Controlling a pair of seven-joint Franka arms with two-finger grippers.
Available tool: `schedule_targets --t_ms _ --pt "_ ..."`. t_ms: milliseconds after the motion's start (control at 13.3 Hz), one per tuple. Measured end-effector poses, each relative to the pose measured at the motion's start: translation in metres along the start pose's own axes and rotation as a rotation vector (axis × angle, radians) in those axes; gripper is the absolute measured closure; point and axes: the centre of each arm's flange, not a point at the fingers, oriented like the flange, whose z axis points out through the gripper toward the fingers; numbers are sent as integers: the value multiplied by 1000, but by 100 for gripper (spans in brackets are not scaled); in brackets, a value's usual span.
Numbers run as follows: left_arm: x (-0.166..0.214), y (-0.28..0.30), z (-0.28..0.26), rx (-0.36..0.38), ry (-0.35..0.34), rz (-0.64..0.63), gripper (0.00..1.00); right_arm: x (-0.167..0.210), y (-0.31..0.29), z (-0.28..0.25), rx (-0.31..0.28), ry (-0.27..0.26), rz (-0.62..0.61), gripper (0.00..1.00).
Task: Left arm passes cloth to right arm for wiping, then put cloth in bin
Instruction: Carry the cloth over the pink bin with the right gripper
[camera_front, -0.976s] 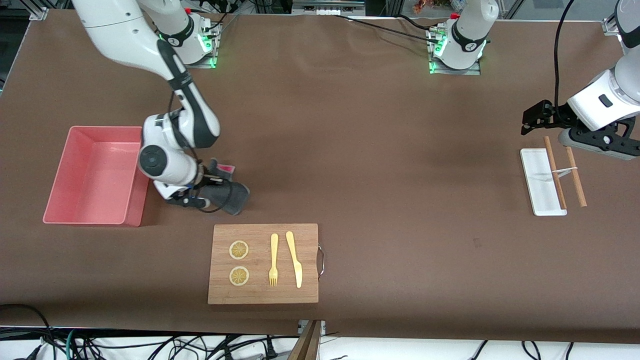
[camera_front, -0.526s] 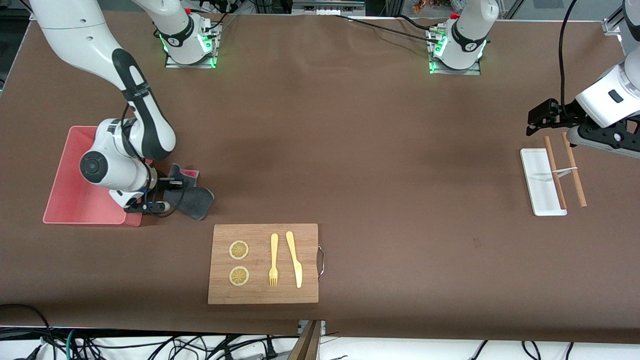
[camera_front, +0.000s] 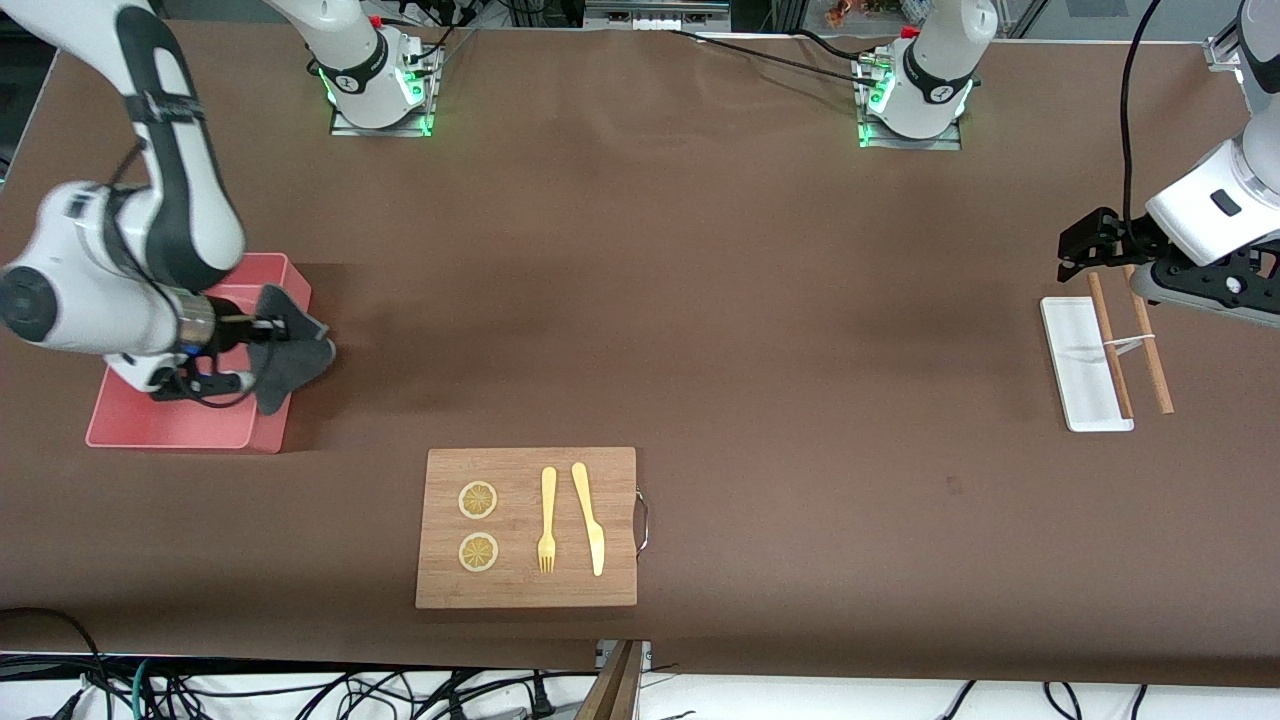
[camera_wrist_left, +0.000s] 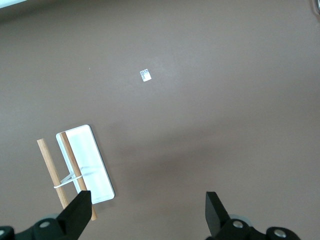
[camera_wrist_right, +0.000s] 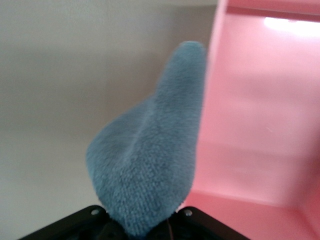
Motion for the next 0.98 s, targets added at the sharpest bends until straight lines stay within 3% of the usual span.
schedule_targets --t_ms 225,375,826,976 --pt "1 0 -1 0 2 0 0 -17 24 -62 -66 -24 -40 98" --pt "1 0 -1 1 2 0 0 -24 48 -68 -81 -20 -40 98" --pt "1 1 -1 1 3 2 0 -34 113 14 -114 51 -56 98" --pt "1 1 -1 1 3 3 0 -35 111 16 -114 54 -60 81"
